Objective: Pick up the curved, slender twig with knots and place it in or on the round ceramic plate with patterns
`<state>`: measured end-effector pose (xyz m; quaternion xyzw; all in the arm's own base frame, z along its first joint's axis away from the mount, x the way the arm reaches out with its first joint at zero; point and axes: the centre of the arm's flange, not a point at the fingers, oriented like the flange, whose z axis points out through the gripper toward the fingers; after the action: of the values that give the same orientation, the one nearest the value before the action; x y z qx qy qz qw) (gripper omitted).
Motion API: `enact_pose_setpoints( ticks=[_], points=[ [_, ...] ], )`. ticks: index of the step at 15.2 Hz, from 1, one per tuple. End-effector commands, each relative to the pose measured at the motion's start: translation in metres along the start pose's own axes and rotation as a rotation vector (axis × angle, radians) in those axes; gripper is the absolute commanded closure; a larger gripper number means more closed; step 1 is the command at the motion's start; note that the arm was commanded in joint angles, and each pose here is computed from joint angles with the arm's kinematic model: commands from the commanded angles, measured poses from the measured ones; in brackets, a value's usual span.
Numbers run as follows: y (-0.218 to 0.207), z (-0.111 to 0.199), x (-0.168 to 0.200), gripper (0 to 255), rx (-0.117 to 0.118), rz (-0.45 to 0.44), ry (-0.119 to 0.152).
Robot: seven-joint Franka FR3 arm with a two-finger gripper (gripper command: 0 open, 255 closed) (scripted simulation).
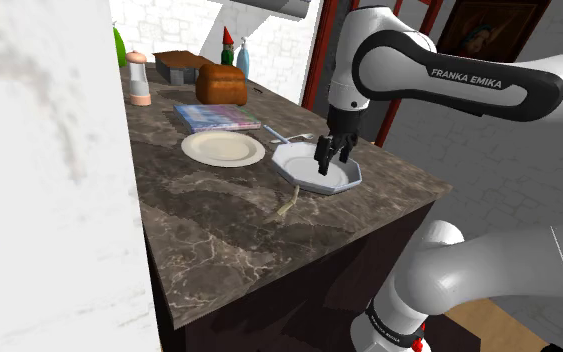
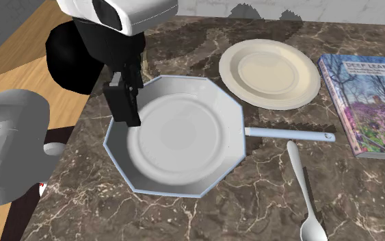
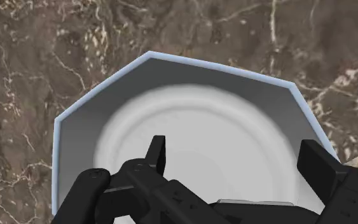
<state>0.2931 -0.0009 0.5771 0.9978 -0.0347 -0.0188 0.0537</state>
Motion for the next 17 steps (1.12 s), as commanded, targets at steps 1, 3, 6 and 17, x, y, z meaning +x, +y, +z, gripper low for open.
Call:
enact_pose_setpoints(
  ticks=[1, 3, 6, 17],
  points=[
    [0.000, 0.000, 0.000, 0, 0.000, 0.000, 0.000],
    [-0.021, 0.001, -0.007, 0, 0.023, 0.216, -0.012],
    [-0.054, 0.002, -0.008, 0, 0.058, 0.540, -0.031],
    [-0.109, 0.033, 0.012, 0, 0.115, 1.069, -0.062]
  ],
)
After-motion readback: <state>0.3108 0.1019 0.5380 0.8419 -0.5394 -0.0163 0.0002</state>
